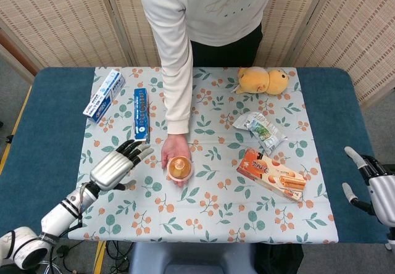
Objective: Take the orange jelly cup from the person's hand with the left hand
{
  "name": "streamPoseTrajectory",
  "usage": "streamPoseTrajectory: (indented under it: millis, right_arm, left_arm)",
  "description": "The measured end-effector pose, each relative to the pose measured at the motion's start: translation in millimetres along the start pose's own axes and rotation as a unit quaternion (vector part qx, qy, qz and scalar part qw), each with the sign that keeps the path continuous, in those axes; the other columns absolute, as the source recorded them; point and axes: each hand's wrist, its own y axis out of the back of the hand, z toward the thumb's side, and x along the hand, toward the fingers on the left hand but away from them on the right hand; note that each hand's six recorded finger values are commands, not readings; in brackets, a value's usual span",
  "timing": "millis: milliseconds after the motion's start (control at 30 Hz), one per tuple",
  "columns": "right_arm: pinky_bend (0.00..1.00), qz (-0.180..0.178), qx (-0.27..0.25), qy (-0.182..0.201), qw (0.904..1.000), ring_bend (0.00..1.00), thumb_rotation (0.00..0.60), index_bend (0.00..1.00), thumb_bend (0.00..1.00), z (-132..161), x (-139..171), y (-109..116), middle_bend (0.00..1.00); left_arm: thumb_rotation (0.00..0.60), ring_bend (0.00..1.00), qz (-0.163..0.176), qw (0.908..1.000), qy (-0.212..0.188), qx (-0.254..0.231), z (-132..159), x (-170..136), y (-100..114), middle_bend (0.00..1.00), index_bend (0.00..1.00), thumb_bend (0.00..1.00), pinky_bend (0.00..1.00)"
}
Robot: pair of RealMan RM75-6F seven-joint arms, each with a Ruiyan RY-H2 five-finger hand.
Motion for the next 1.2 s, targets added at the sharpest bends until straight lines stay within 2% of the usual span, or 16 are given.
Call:
streamPoseTrajectory:
  millis: [200,333,567,800,1000,1200]
  right_arm:
    - [0.41,0.0,0.002,-0.001,1.0,0.19,0.6,0.1,0.38,-0.4,1.5,1.4,0.23]
    - [0.41,-0.002,0.003,-0.002,1.0,0.19,0.6,0.1,0.38,-0.3,2.4,2.9,0.23]
    - [0.41,-0.001,0.003,-0.007,1.0,0.19,0.6,0.1,0.38,-2.3,4.5,3.8,0.23]
    - [0.41,0.0,0.003,-0.01,0.9999,0.19,0.6,0.1,0.38,-4.8,6.1,4.3,0.23]
    - [0.41,0.0,0.003,-0.016,0.9999,0.19,0.6,0.1,0.38,-9.1,8.3,4.5,0.23]
    - [0.41,0.002,0.002,-0.019,0.9998,0.19,0.6,0.1,0.38,-11.1,8.7,3.0,0.23]
  left_arm:
    - [0.6,0.0,-0.018,0.9993,-0.029,0.012,19.0,31.4,-2.5,0.0,0.0,0.28,0.14]
    - [0.6,0.02,-0.029,0.9983,-0.045,0.02,31.0,49.0,-4.5,0.0,0.03,0.28,0.2]
    - [0.6,0.03,-0.056,0.9951,-0.07,0.041,53.2,76.7,-13.4,0.0,0.08,0.28,0.23]
    - [0.6,0.05,-0.069,0.9933,-0.076,0.053,65.0,98.2,-23.6,0.0,0.14,0.28,0.29]
    - [0.6,0.14,-0.067,0.9939,-0.072,0.051,69.1,109.3,-27.8,0.02,0.24,0.28,0.41]
    - [0.6,0.22,-0.069,0.9946,-0.063,0.046,67.1,119.2,-33.2,0.1,0.34,0.28,0.51]
